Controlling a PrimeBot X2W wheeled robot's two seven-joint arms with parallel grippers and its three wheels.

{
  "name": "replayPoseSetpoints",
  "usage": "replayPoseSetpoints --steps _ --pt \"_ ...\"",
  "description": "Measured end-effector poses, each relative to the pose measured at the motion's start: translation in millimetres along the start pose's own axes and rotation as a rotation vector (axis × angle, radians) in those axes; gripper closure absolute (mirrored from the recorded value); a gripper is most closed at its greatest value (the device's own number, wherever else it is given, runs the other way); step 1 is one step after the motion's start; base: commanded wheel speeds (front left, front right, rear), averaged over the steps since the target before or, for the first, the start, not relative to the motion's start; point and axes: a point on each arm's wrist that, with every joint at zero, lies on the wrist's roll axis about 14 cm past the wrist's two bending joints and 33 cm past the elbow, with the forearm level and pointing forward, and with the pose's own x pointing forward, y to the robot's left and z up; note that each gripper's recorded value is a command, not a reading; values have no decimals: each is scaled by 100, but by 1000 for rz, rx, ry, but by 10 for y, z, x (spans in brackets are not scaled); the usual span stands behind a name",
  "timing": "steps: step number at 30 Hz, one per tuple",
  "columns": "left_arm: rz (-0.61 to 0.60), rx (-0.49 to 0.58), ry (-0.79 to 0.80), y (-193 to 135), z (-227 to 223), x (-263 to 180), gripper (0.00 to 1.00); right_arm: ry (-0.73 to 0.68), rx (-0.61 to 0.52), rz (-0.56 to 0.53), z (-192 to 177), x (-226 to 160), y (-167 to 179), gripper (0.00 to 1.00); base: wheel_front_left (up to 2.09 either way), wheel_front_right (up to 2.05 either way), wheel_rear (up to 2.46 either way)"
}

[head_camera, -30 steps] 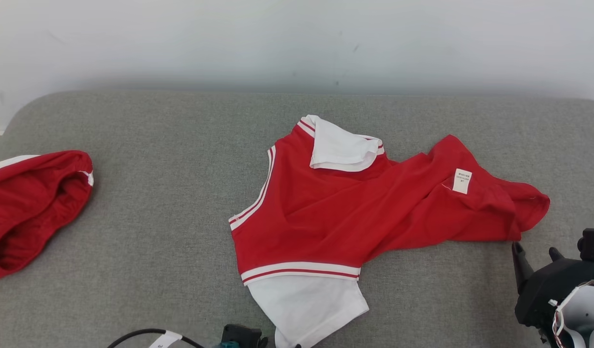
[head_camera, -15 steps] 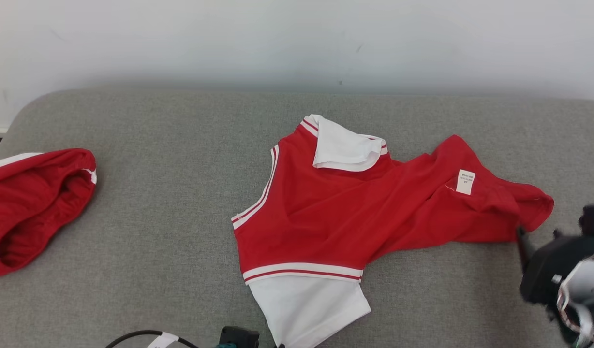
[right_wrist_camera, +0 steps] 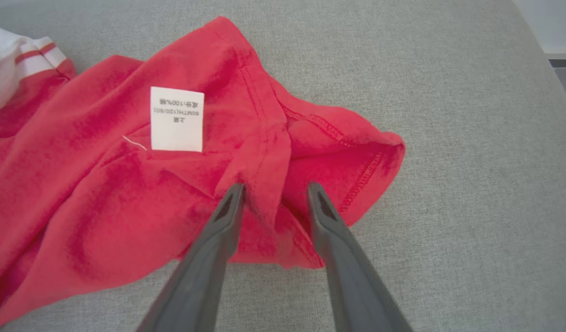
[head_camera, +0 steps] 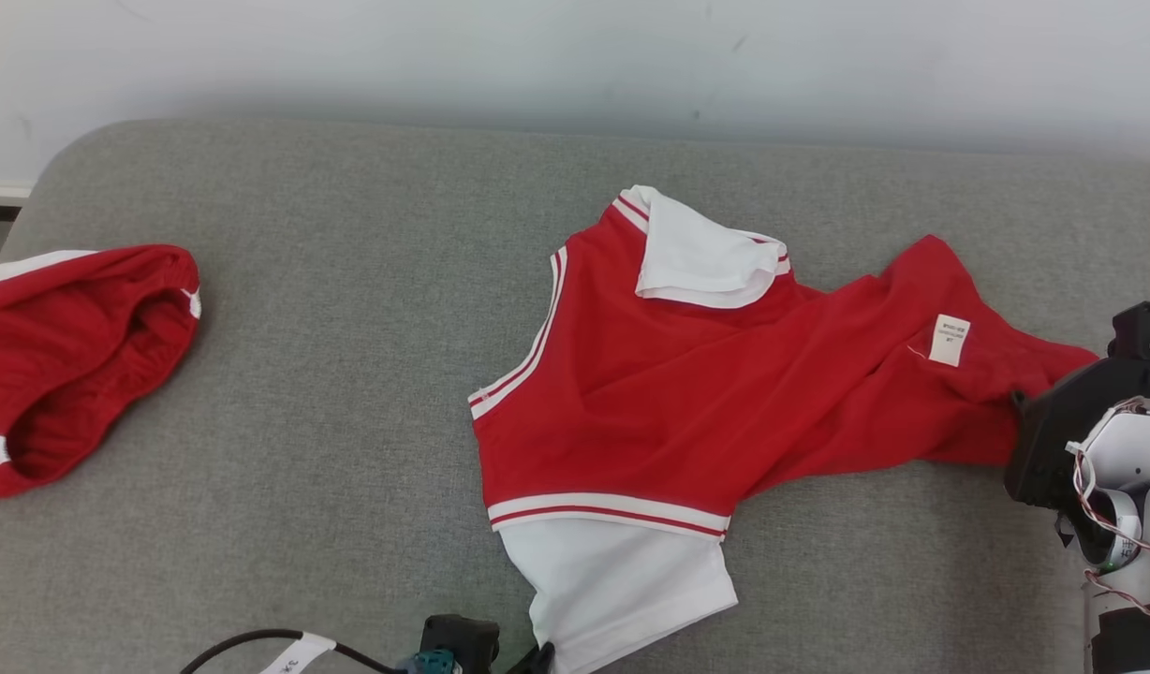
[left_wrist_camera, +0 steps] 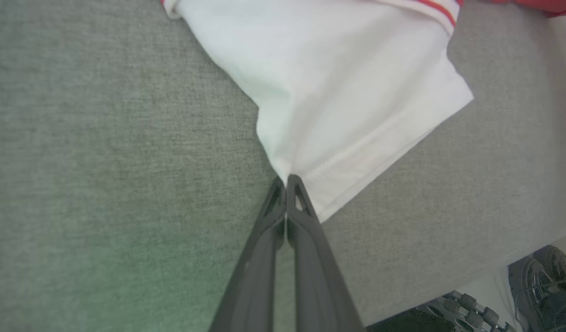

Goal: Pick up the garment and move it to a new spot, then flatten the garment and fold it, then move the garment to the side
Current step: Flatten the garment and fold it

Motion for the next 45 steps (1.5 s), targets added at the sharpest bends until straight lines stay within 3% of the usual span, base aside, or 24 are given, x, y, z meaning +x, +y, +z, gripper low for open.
replayPoseSetpoints --steps 11,21,22,23,26,31,41,42,43,45 --pt "65 -29 -39 203 91 -29 100 -68 30 44 -133 -172 26 100 0 0 0" --pt "149 -68 -53 470 119 -105 100 84 25 39 -872 -484 -79 100 0 0 0" --pt "160 -65 -53 504 120 -116 100 94 26 38 -916 -496 -82 89 0 0 0" --pt "170 -64 -52 536 118 -132 100 101 35 42 -948 -506 -72 0 0 0 0" --pt "180 -66 -54 571 122 -174 100 101 69 68 -967 -526 -9 0 0 0 0" --pt "167 -71 -54 519 113 -204 100 13 100 80 -686 -574 -24 0 0 0 0" --pt "145 -71 -46 445 97 -179 100 1 63 15 -412 -408 -173 0 0 0 0" --pt "146 -71 -45 447 90 -183 100 17 65 19 -429 -376 -160 6 0 0 0" --pt "145 -73 -44 445 82 -186 100 33 59 17 -454 -351 -156 24 0 0 0" --pt "144 -75 -43 442 71 -191 100 64 57 23 -509 -303 -129 40 0 0 0"
